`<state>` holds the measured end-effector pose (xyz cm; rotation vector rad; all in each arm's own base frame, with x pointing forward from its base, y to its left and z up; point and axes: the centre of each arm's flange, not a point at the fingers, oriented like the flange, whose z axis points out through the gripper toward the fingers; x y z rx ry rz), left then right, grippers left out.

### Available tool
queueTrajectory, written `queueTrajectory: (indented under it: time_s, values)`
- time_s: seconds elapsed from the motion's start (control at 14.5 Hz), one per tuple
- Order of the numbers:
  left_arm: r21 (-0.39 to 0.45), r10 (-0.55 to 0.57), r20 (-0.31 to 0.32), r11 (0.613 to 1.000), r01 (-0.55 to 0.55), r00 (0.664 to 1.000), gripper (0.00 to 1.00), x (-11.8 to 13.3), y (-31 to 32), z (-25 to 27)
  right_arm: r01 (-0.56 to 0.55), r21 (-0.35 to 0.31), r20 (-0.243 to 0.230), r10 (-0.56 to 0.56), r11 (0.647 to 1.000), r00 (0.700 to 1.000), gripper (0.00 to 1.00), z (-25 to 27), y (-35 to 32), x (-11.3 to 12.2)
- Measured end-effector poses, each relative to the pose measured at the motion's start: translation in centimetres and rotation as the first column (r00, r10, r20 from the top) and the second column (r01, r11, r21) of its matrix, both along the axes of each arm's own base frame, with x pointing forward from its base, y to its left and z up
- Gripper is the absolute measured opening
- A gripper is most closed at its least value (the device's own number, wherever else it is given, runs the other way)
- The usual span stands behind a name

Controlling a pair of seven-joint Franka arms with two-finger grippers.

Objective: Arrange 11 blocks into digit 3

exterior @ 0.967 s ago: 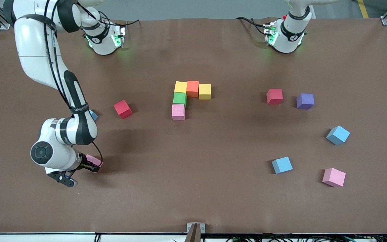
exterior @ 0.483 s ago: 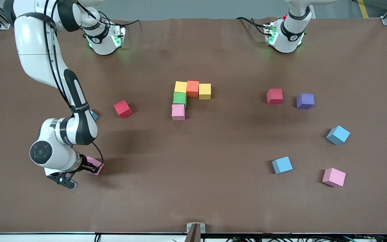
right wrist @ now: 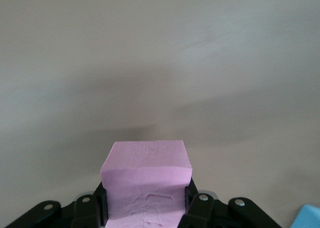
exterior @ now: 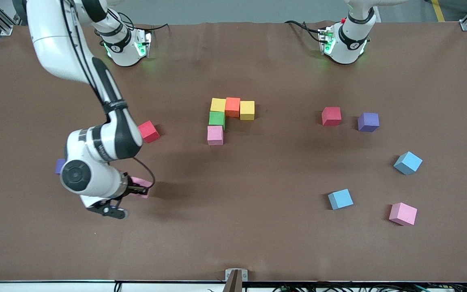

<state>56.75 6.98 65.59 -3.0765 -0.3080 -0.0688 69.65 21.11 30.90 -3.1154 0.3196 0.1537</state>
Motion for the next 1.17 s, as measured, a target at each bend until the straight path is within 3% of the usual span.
queueTrajectory:
  time_s: [0.48,0.69,0.9,1.17]
  values:
    - [0.0,0.001,-0.001,1.0,-0.001,1.0,1.0,0.0,0.1,-0.1,-0.121,0.001,-0.015,0.121,0.993,0.993,0.57,-1.0,14.7,-6.3]
    - [0.0,0.001,-0.002,1.0,-0.001,1.0,1.0,0.0,0.1,-0.1,-0.161,0.044,0.041,0.16,0.986,0.986,0.57,-1.8,19.0,-7.9]
    - [0.0,0.001,-0.003,1.0,-0.001,1.0,1.0,0.0,0.0,-0.2,-0.171,0.071,0.062,0.167,0.983,0.984,0.57,-4.2,21.2,-9.0]
    - [0.0,0.0,-0.004,1.0,0.0,1.0,1.0,0.0,0.0,-0.2,-0.171,0.05,0.011,0.17,0.984,0.985,0.57,-7.6,20.7,-10.2]
